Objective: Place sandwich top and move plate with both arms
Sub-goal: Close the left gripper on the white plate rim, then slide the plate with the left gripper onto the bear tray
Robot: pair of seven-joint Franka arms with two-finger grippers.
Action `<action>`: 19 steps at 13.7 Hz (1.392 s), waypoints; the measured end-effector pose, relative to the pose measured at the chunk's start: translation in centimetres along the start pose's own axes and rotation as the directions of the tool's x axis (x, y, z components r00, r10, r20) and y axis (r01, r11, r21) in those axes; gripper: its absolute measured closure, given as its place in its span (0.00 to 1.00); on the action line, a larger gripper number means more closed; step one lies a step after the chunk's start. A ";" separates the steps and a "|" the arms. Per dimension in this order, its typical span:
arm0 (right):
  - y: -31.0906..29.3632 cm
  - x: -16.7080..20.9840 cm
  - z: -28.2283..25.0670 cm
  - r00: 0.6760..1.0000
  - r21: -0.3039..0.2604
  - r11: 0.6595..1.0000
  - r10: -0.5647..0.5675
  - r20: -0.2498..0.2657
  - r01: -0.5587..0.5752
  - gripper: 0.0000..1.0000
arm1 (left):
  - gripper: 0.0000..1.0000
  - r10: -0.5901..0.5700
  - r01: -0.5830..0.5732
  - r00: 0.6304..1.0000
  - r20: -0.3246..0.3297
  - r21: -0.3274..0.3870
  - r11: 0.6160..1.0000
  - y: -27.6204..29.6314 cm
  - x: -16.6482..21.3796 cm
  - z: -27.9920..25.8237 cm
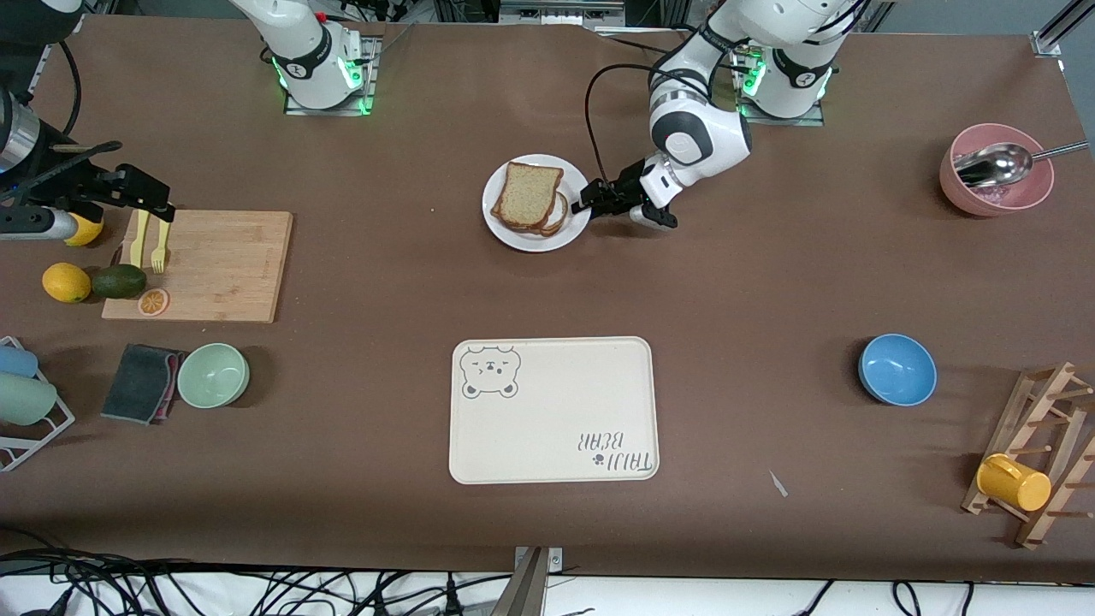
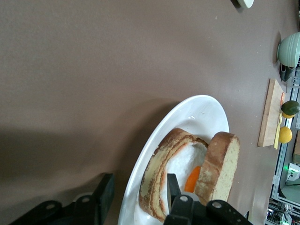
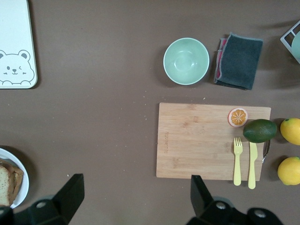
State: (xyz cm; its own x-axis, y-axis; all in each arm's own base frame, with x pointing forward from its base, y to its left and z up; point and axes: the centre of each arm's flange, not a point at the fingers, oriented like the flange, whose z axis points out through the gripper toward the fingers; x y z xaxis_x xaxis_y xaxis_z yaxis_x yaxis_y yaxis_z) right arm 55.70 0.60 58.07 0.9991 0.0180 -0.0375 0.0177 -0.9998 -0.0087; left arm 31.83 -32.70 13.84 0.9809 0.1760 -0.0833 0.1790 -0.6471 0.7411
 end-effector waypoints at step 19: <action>0.0 0.0 0.0 1.000 0.003 1.000 0.000 0.004 0.000 0.00 | 0.94 0.049 -0.049 0.999 0.016 -0.014 0.999 0.4 -0.8 0.1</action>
State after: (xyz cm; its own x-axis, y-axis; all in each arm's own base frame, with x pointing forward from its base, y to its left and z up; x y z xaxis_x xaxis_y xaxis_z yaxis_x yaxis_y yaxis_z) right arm 55.65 0.63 58.04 0.9990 0.0180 -0.0417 0.0175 -0.9998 -0.0113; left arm 31.14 -33.17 14.08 0.9896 0.1322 -0.0575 0.1299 -0.6443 0.7537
